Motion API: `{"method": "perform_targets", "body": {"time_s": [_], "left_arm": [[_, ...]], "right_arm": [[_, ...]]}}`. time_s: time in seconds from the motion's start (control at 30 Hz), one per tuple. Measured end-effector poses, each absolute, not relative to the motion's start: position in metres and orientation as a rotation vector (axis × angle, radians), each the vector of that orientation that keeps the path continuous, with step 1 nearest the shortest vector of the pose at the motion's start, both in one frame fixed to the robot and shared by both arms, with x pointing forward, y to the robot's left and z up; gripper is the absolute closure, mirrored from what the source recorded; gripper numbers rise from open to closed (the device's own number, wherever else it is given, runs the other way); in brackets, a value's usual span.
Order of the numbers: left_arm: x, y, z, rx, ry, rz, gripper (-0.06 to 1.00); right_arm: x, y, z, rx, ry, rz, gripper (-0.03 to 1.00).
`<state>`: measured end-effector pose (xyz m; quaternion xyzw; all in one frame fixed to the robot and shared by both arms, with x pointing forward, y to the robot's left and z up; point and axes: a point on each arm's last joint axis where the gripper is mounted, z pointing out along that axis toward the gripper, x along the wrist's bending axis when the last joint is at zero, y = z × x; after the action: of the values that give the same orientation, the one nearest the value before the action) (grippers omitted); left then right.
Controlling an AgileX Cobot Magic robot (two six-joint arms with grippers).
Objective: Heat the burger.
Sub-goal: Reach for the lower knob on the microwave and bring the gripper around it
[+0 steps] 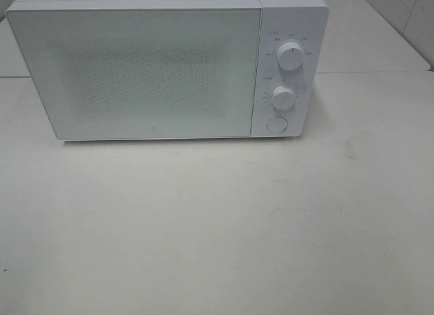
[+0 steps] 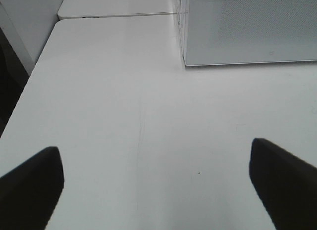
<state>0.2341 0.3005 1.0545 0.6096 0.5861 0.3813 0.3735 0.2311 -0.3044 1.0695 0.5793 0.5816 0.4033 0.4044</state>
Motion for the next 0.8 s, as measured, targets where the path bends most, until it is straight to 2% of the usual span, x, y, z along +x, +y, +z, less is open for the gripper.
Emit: {"method": "perform_targets", "body": {"time_s": [0.8], "left_arm": [[0.234, 0.300, 1.055, 1.561, 1.501, 0.977, 0.01]], "right_arm": [[0.307, -0.298, 1.090, 1.470, 1.481, 1.034, 0.20]]}}
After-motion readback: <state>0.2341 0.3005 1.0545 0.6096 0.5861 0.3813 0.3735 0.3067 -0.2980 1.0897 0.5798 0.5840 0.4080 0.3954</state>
